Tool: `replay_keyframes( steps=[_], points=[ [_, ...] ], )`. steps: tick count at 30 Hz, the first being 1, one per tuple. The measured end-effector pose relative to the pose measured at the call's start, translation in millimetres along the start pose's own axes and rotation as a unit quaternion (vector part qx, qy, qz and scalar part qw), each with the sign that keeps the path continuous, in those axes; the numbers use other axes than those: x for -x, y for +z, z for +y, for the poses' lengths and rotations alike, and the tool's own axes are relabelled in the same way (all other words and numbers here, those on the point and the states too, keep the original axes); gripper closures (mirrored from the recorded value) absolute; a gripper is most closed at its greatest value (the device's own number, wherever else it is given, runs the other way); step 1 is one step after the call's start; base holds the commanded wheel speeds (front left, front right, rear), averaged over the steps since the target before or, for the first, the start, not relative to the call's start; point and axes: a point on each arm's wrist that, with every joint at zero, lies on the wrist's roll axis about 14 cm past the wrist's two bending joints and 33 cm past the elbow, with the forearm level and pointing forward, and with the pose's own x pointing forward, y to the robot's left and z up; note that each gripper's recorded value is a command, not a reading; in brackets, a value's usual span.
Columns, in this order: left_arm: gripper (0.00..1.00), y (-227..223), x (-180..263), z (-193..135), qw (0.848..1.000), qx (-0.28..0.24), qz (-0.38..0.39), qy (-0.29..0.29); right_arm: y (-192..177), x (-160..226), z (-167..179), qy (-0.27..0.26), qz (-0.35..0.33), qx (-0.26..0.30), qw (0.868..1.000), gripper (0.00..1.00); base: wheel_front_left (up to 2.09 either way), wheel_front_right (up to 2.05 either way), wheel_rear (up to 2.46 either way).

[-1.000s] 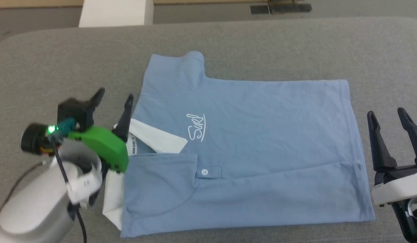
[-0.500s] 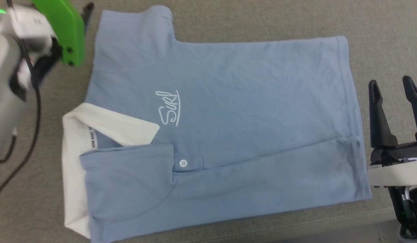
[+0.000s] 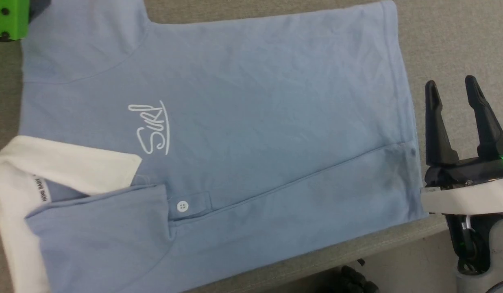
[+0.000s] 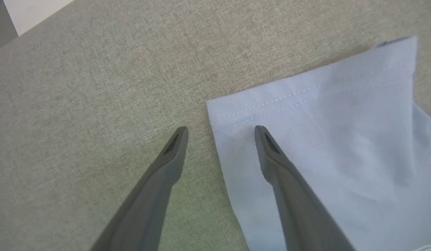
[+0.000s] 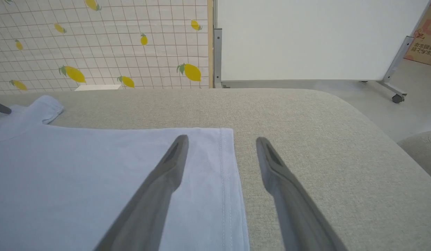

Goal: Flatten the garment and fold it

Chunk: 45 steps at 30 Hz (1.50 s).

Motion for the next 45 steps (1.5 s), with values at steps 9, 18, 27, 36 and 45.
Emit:
replay_keyframes(
  steps=[9,18,27,36,45],
  points=[
    [0.0,4.3,-24.8,1.3,1.0,0.004,0.0,-0.004,-15.6,1.1,-9.5,-0.018,0.021,0.009,1.0,0.0,0.0,0.0,0.0],
    [1.0,-1.9,-19.2,-1.9,0.999,0.023,0.022,-0.021,-17.0,-1.5,-11.9,-0.023,0.022,0.015,0.999,0.0,0.0,0.0,0.0],
    [1.0,29.4,2.6,-5.6,0.995,-0.029,-0.098,0.004,-13.0,-8.1,-18.1,0.0,0.05,0.048,0.998,0.0,0.0,0.0,0.0],
    [1.0,29.2,42.4,-38.0,0.983,-0.072,-0.165,-0.022,-24.0,-44.7,-14.8,0.091,0.217,0.094,0.967,0.0,0.0,0.0,0.0],
    [1.0,28.0,86.7,-59.0,0.968,-0.092,-0.231,-0.028,-32.2,-89.6,-12.1,0.137,0.339,0.151,0.918,0.0,0.0,0.0,0.0]
  ],
)
